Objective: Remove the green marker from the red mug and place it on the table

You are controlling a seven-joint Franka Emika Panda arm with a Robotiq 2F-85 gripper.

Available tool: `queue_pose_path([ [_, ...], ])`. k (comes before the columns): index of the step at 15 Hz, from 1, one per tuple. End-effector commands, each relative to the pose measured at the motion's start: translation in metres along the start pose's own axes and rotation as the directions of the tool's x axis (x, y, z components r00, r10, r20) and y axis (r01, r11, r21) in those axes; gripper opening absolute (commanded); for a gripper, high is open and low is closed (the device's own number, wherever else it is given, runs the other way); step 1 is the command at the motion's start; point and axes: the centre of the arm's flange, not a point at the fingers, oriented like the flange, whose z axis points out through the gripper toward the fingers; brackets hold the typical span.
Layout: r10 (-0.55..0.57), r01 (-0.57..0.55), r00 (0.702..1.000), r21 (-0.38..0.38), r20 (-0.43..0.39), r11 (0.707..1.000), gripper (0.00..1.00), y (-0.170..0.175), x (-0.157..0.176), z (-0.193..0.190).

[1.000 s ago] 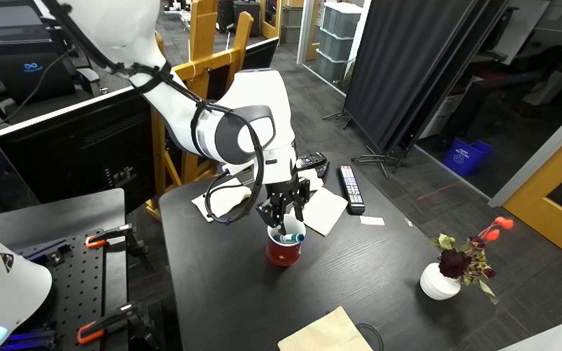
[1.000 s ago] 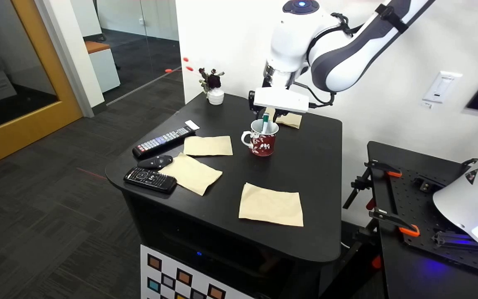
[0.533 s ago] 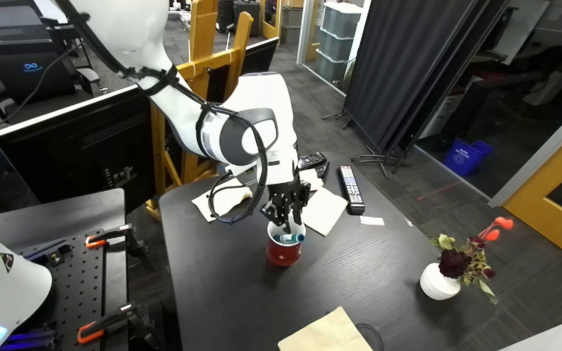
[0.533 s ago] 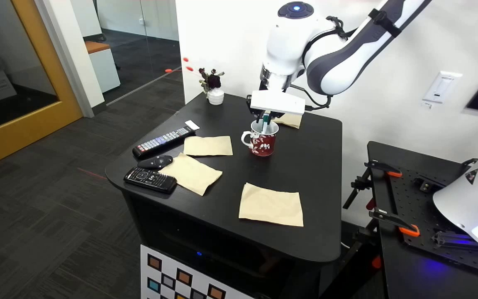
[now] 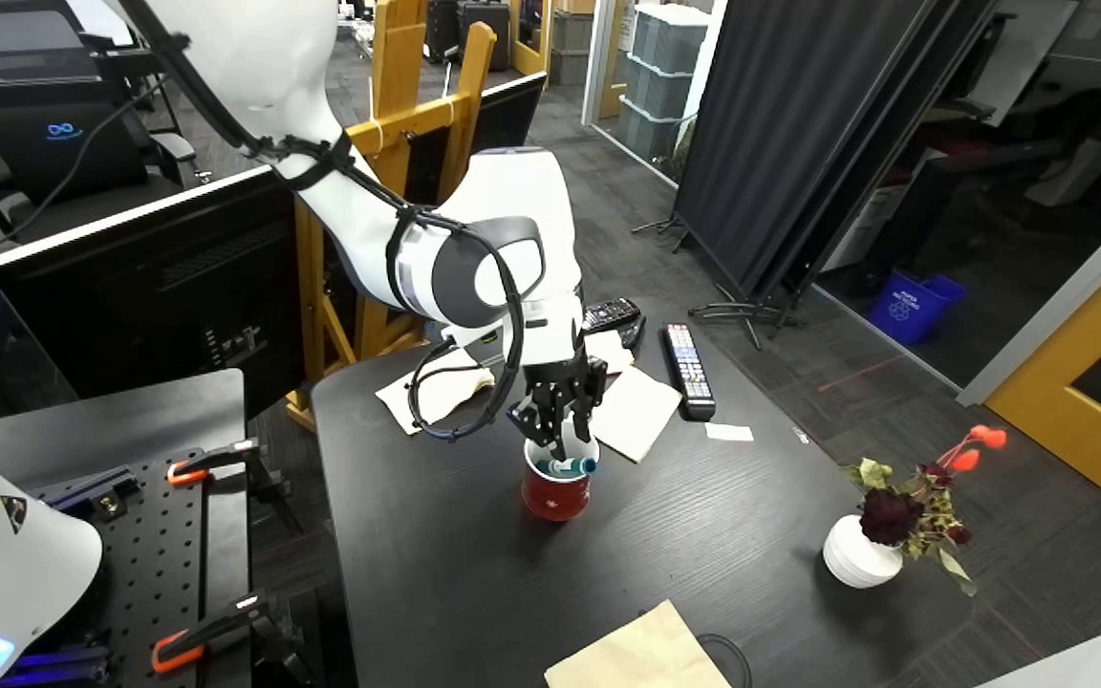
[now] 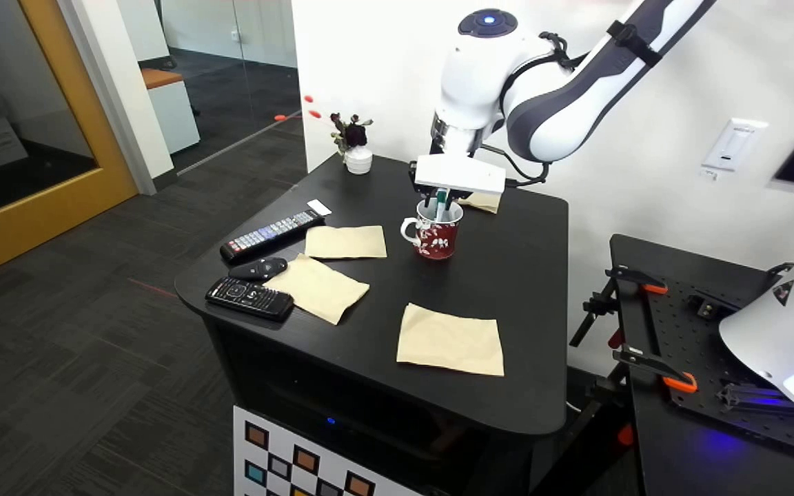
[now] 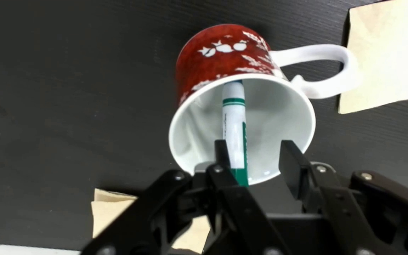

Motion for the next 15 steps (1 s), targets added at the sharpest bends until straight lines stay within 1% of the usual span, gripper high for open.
queue_pose_path([
  [1, -0.005, 0.005, 1.000, -0.007, 0.003, 1.000, 0.43, -0.006, 0.003, 0.003],
  [10, 0.019, -0.019, 1.000, -0.026, 0.009, 0.999, 0.45, -0.005, 0.013, 0.014],
  [13, 0.022, -0.021, 1.000, -0.032, 0.010, 0.999, 0.44, -0.007, 0.016, 0.018],
  [14, 0.017, -0.017, 1.000, -0.033, 0.011, 0.999, 0.34, -0.007, 0.017, 0.019],
  [15, 0.017, -0.017, 1.000, -0.033, 0.010, 0.999, 0.19, -0.008, 0.017, 0.019],
])
